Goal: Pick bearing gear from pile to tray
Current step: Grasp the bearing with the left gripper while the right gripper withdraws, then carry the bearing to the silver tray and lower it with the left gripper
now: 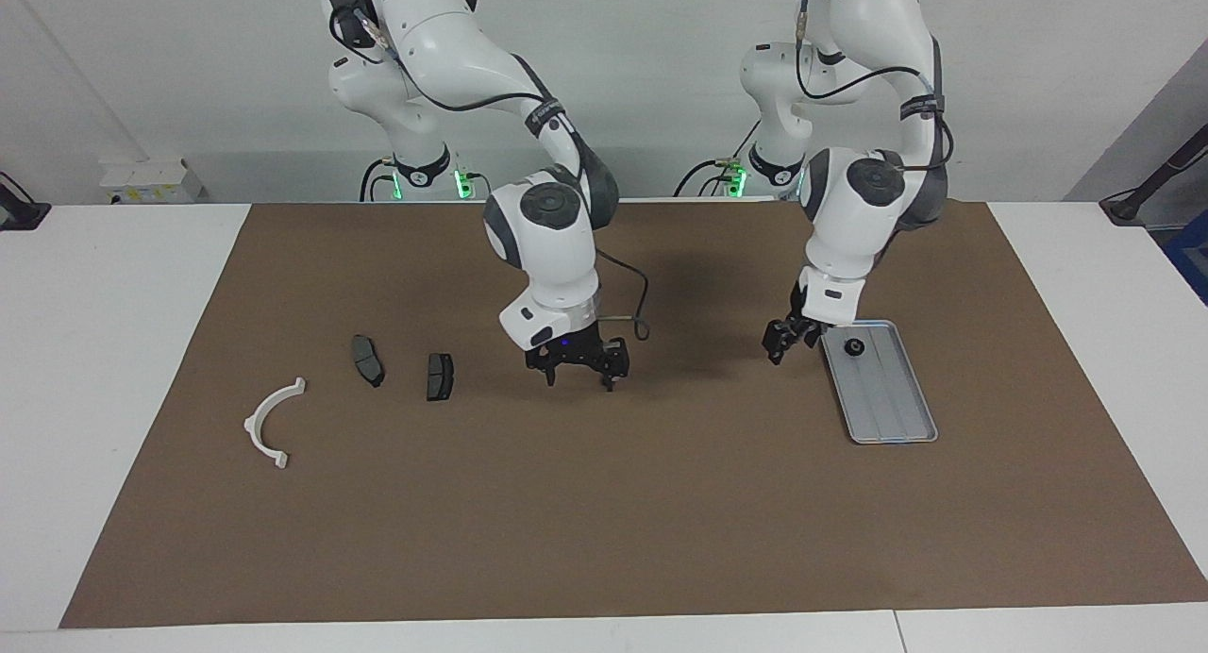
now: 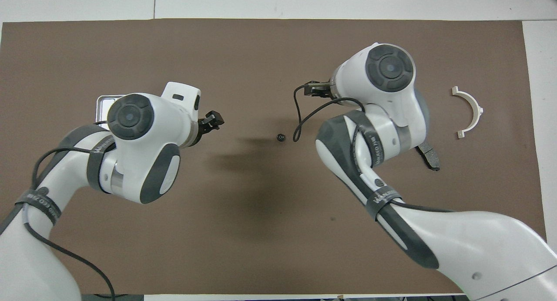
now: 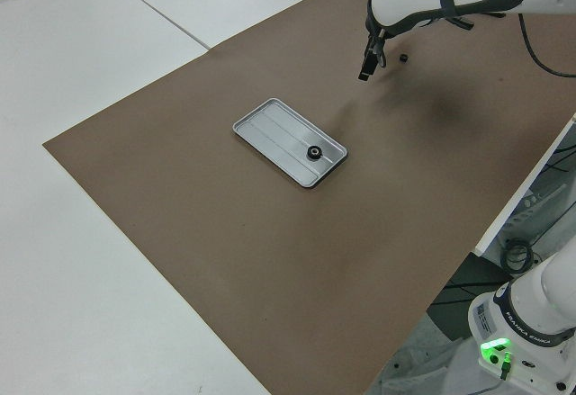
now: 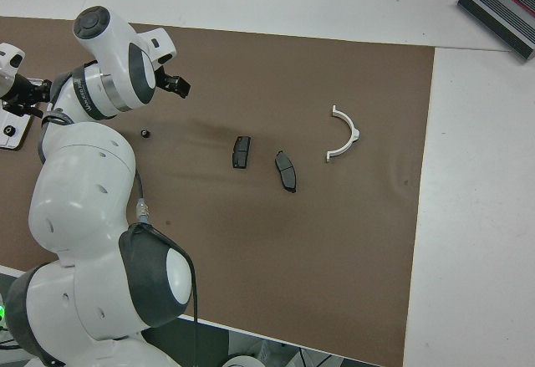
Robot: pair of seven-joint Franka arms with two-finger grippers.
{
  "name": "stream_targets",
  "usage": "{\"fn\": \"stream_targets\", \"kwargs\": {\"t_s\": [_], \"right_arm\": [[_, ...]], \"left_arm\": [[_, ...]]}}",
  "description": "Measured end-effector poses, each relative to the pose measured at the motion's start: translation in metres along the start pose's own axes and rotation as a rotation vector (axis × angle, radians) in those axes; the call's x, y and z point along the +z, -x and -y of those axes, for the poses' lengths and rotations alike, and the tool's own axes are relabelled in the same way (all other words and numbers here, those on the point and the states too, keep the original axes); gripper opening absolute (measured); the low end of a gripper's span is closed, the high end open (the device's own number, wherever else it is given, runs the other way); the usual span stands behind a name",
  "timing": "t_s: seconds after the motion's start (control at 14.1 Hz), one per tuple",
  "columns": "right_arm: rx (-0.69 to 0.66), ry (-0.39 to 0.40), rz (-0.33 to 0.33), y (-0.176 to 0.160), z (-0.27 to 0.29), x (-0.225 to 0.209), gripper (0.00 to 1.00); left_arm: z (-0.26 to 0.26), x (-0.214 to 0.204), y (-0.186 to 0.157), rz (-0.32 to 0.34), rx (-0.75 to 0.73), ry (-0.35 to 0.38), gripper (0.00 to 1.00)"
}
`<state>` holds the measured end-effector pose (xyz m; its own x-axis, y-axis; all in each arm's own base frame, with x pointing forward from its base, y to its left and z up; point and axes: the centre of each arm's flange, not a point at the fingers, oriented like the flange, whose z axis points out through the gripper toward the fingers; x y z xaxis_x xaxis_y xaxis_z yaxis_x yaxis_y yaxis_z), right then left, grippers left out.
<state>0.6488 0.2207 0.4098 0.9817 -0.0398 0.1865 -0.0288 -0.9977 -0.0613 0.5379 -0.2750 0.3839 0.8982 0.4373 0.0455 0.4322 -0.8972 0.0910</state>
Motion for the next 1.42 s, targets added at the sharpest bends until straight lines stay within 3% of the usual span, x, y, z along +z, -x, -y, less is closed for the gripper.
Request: {"fn": "stream_targets", "kwargs": {"t_s": [0.36,0.71,1.07,1.21,1.35,1.42], "right_arm": [[-0.189,0.049,0.054,-0.02,-0.143,-0.079,1.0],[-0.173,0.062,0.131,0.022,-0.185,-0.189,1.0],[-0.102,0.069,0.241,0.046,-0.216,-0.185,1.0],[-0.095,0.069,0.273,0.05,-0.216,-0.181,1.0],[-0.092,0.069,0.289,0.053,-0.216,-0.182,1.0],[-0.091,0.069,0.286,0.052,-0.217,-0.185,1.0]], "left_arm": [[-0.112,0.044,0.061,0.015,-0.009,-0.021,0.92],[-0.151,0.096,0.068,0.024,-0.038,-0.133,0.9],[-0.159,0.097,0.064,0.004,-0.078,-0.101,0.9],[-0.159,0.099,0.064,0.004,-0.08,-0.103,0.7],[-0.157,0.104,0.067,0.008,-0.086,-0.113,0.68],[-0.158,0.103,0.068,0.007,-0.094,-0.11,0.6]]}}
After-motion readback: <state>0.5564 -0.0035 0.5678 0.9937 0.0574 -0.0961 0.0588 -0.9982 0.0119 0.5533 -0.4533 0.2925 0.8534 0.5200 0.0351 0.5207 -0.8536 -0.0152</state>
